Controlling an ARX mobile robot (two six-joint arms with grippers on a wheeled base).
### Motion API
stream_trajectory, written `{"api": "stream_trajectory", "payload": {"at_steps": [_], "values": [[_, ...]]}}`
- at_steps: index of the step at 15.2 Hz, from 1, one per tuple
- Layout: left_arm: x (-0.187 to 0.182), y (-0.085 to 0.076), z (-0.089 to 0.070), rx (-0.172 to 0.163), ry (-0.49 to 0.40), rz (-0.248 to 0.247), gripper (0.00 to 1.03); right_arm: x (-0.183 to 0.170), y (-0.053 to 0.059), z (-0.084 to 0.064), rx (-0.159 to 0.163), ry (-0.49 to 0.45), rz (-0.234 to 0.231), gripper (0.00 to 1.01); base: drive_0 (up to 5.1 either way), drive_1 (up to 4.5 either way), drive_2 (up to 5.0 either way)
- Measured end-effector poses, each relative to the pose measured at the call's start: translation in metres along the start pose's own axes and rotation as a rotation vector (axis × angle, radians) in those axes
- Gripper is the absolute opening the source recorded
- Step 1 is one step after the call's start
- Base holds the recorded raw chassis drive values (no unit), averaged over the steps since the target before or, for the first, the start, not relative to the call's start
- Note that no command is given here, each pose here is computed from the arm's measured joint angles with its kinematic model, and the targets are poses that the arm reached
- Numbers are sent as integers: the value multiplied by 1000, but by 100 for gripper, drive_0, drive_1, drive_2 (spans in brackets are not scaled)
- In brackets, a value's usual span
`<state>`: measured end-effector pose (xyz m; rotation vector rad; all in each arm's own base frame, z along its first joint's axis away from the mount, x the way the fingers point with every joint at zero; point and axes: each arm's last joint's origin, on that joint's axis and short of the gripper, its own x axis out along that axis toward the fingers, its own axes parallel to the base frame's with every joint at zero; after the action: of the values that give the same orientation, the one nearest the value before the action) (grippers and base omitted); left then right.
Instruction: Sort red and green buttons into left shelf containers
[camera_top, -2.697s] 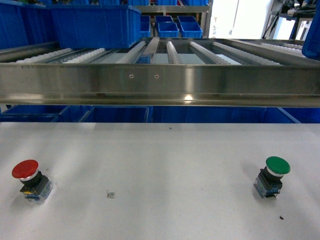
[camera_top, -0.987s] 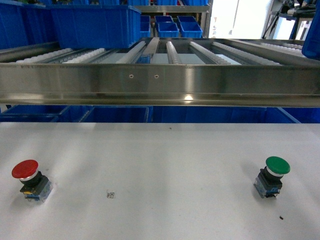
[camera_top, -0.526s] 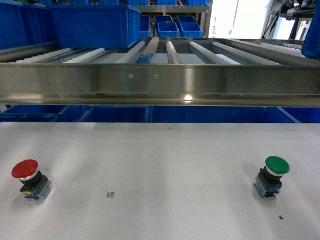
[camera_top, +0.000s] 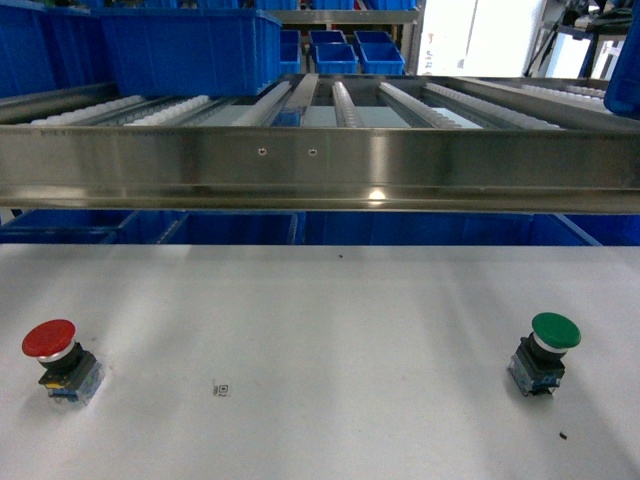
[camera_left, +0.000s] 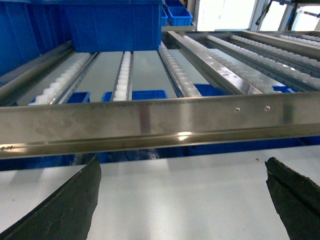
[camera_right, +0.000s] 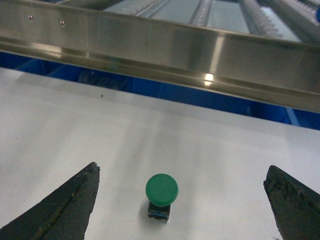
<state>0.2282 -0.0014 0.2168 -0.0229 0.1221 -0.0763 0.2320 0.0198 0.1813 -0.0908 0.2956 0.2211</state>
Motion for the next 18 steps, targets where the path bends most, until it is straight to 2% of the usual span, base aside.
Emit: {"api": "stream_trajectory", "payload": {"at_steps": [2, 5, 6, 7, 9, 12, 13, 14, 17, 18], "values": [[14, 0, 11, 28, -27, 5, 98, 30, 1, 10, 10, 66, 65, 98, 0, 0, 0], [14, -1, 12, 30, -29, 3, 98, 61, -2, 21, 11, 133, 85, 98, 0, 0, 0], [14, -1, 12, 30, -29, 3, 98, 71, -4, 20, 6, 169, 82, 98, 0, 0, 0], [14, -1, 12, 30, -29, 3, 98, 79, -4, 15, 0, 218, 104, 98, 0, 0, 0], [14, -1, 12, 30, -28, 3, 98, 90, -5, 5, -39, 273, 103, 98, 0, 0, 0], [14, -1, 12, 30, -29, 3, 98, 105, -12, -6, -34, 341, 106, 98, 0, 0, 0], [14, -1, 12, 30, -28, 3, 98, 106, -14, -9, -24, 362, 113, 98, 0, 0, 0], [14, -1, 12, 30, -28, 3, 98, 109, -16, -9, 4, 381, 122, 98, 0, 0, 0], [14, -1, 12, 30, -28, 3, 98, 110, -13, -8, 128, 402, 165, 98, 0, 0, 0], [14, -1, 12, 30, -30, 3, 98, 111, -8, -9, 153, 406, 172, 98, 0, 0, 0]]}}
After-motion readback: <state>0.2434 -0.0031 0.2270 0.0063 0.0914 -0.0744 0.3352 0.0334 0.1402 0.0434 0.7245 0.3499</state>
